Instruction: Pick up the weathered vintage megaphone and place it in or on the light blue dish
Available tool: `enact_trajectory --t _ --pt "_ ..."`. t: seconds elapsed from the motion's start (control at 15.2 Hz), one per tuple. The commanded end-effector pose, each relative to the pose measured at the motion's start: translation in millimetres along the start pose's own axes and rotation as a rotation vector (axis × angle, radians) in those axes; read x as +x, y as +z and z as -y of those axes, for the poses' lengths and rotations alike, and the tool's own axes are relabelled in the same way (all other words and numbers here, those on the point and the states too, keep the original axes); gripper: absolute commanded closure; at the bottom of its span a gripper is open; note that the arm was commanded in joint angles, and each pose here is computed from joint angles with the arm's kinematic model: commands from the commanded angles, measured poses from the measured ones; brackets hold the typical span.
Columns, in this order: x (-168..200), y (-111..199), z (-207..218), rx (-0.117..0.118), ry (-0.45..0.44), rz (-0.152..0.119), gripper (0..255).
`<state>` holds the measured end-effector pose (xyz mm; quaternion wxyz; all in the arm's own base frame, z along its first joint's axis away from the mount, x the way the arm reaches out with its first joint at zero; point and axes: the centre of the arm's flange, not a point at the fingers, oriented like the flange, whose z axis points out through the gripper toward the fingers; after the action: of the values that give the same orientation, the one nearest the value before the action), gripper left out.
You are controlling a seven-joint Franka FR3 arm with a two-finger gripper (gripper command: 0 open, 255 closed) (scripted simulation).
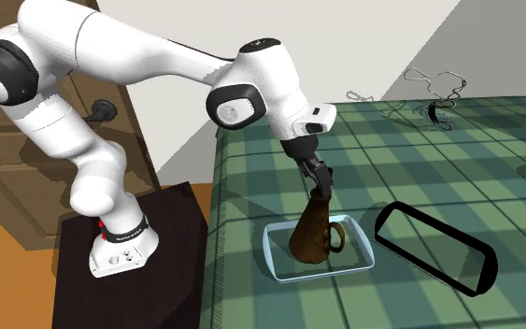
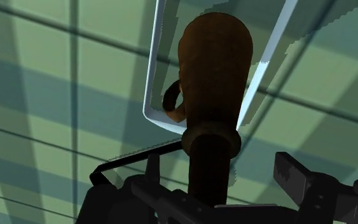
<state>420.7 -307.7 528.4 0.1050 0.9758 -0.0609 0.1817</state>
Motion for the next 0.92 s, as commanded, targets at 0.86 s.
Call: enact_trajectory --t 0.86 --pt "0.2 -49.9 0.0 0.000 0.000 0.000 0"
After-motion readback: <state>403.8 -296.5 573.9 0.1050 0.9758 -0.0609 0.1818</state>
